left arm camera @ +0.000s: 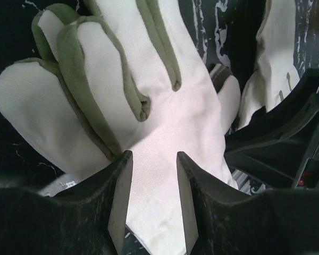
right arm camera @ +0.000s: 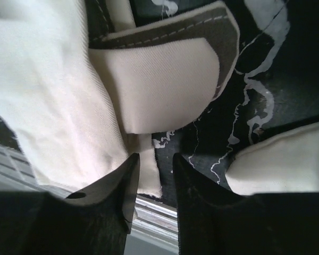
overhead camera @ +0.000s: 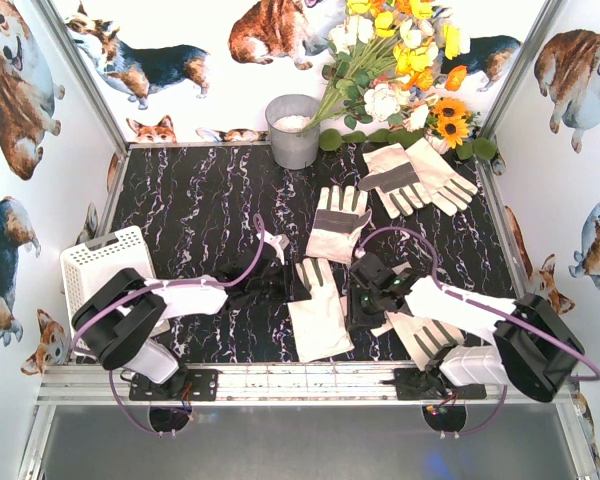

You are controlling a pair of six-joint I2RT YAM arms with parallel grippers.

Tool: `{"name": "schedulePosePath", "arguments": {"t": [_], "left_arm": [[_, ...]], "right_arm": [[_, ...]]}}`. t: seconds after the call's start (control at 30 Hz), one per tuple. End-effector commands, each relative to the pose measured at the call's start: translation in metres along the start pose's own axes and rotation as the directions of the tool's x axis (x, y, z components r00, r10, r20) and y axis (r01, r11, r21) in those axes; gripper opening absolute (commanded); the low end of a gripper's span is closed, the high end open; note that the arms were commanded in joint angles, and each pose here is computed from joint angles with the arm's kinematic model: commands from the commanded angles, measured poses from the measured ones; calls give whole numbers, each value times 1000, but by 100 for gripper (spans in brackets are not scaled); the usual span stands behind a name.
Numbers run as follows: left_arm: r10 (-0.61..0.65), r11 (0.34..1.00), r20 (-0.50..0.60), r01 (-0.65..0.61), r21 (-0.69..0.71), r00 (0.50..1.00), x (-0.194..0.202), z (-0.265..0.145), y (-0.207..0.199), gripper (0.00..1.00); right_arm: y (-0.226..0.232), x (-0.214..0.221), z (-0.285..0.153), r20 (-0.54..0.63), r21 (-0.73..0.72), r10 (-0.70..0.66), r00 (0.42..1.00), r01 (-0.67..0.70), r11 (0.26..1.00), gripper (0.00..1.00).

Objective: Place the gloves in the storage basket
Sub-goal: Pair the glove with the glove, then pick up the glove from the center of the board.

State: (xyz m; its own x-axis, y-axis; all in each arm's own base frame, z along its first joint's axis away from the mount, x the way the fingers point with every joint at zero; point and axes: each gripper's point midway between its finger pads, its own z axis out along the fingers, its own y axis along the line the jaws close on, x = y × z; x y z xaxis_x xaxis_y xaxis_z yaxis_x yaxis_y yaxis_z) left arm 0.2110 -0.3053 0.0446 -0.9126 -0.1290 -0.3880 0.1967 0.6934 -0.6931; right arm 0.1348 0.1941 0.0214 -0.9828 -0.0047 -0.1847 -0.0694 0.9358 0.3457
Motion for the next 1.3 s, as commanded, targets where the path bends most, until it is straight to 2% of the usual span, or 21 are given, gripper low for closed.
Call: {"name": "schedulePosePath", "arguments": {"t": [0.0,0.2,0.33,0.47,0.67,0.9,1.03,1.27], "left_arm": [[36,999,34,-38,39,999,-19,-12,-28,35],[64,997,18,-65,29,998,-23,-20,-36,36],[46,998,-8,-45,33,999,-15,-16,-31,36],[50,994,-38,-46,103,998,-7,-9,-45,34],[161,972,-82,-144,184,983,1,10,-85,27],[139,981,-152,-114,158,979,13,36,-72,24],[131,989,-167,-117,90,977,17,40,-54,21],[99,995,-214,-90,52,972,25,49,-35,20]], "right_arm": [[23,-31,-23,126,-135,30,992,-13,991,36],[31,-61,-40,225,-176,36,974,5,984,50],[23,-73,-32,196,-193,93,976,-55,980,54],[12,-80,-27,155,-211,133,979,-99,972,57],[-6,-91,-18,123,-241,197,973,-163,957,56],[-15,-94,-11,100,-259,196,976,-164,952,55],[-15,-90,-3,66,-278,206,976,-181,943,55],[-11,-79,7,11,-323,230,973,-214,922,54]]}}
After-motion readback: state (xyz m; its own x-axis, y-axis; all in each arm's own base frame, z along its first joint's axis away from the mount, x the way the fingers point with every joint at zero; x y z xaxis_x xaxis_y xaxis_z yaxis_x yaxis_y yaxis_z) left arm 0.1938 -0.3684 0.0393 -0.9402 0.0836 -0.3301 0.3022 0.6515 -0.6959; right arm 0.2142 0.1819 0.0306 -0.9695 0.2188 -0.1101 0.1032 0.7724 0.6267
